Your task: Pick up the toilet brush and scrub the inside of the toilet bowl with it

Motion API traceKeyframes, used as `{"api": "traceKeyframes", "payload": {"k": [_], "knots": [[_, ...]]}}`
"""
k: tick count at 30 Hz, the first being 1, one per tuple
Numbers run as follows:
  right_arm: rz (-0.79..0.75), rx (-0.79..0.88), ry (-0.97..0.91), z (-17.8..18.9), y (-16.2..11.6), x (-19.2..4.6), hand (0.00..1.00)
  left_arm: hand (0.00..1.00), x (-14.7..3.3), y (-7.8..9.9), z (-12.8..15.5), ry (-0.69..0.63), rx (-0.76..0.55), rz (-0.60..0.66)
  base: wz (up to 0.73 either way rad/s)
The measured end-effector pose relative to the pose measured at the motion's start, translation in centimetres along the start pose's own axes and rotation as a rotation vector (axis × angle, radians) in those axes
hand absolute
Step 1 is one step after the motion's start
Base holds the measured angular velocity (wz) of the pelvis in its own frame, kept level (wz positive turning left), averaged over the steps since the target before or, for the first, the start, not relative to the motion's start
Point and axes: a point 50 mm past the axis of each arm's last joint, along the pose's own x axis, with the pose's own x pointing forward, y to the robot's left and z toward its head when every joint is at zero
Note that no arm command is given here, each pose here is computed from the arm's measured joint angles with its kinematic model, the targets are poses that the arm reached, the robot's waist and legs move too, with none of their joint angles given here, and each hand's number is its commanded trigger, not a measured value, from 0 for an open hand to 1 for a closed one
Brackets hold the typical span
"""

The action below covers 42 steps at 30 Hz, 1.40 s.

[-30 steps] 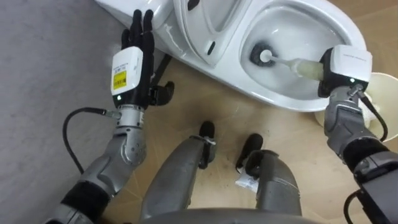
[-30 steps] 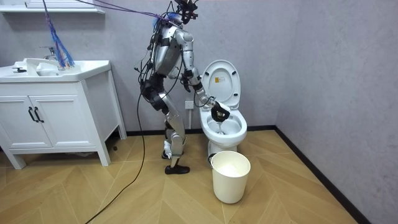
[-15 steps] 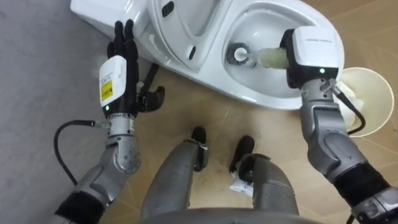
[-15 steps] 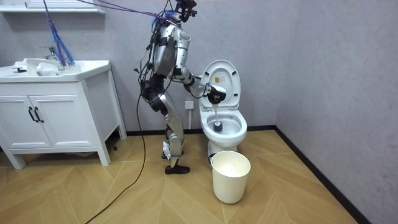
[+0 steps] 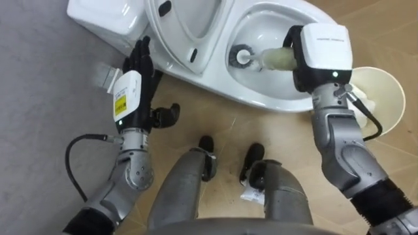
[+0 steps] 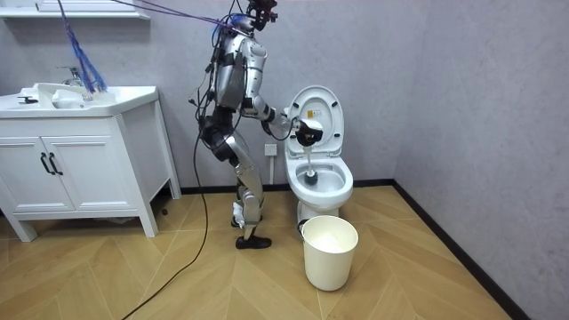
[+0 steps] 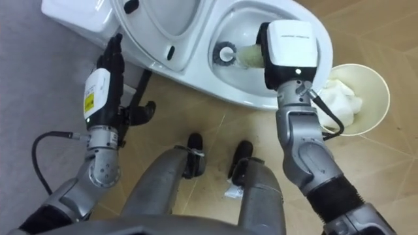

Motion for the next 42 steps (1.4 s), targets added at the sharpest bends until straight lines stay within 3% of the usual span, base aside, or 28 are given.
{"api": "traceKeyframes", "payload": {"k": [6,12,21,26,37,42], "knots": [[0.061,0.161,0.235,-5.0,2.3,1.9,1.00,0.00,0.7,0.1,-1.2,0.025,0.058,-0.070,0.21],[0.013,0.287,0.457,-8.7,1.8,3.1,1.00,0.00,1.5,0.5,-1.2,0.025,0.081,-0.106,0.18],[-0.037,0.482,0.698,-11.2,2.1,2.3,1.00,0.00,2.8,0.5,-0.5,0.025,0.079,-0.155,0.02],[-0.076,0.577,0.777,-11.9,1.9,2.1,1.00,0.00,3.1,0.9,-0.6,0.037,0.071,-0.144,-0.08],[-0.089,0.579,0.797,-12.3,2.4,1.2,1.00,0.00,3.4,1.4,-0.9,0.055,0.060,-0.118,-0.01],[-0.088,0.605,0.840,-12.7,3.5,-0.7,1.00,0.00,1.6,0.8,-2.8,0.135,0.077,-0.166,-0.02]]}}
